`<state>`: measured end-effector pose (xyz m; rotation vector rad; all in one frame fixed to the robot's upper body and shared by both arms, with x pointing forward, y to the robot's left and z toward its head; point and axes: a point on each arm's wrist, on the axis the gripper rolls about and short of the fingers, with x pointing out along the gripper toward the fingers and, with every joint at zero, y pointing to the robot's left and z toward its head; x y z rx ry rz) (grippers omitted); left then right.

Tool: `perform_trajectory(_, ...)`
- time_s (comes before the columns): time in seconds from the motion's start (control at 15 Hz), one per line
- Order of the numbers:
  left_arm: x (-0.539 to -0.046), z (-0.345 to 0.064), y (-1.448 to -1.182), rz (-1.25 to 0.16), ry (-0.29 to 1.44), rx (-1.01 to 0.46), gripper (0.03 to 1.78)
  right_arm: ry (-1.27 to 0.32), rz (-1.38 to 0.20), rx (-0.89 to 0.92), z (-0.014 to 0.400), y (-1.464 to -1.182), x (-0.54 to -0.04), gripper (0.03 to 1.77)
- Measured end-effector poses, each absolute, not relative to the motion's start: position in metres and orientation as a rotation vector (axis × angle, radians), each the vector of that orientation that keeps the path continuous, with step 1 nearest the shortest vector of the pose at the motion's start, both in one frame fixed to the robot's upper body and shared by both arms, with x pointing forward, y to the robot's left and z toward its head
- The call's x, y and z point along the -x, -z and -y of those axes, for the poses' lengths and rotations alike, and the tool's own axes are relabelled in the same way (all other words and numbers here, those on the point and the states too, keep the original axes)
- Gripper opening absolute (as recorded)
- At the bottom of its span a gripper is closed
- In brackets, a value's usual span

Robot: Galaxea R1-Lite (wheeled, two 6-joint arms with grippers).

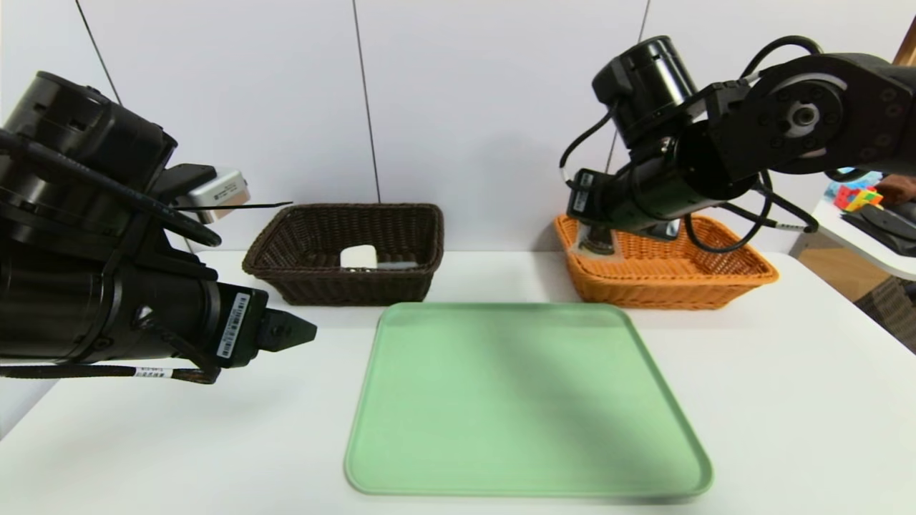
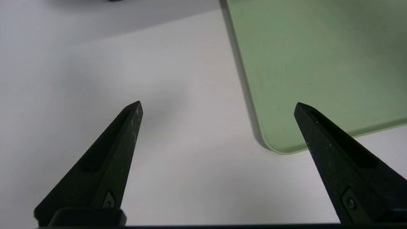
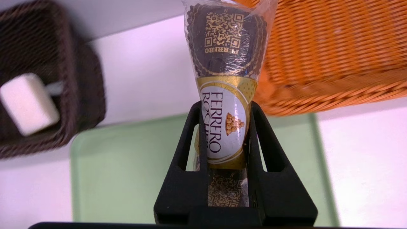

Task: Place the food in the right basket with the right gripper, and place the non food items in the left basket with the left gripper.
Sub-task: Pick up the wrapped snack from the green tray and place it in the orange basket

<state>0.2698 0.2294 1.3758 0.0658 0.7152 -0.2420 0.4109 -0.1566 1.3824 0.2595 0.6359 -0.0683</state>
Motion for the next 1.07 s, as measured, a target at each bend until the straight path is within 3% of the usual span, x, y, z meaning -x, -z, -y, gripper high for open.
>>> perform_trajectory(0.53,-0.271,-0.229,-1.375,-0.719,0.243,-0.067,1.69,0.236,-0.613,-0.229,0.239,-1.384,-0.446,0.36)
perform_trajectory(1.07,-0.270,-0.229,-1.374,-0.723,0.239,-0.064,1.69,0.025,-0.622,0.120,0.266,-1.380,-0.468,0.36)
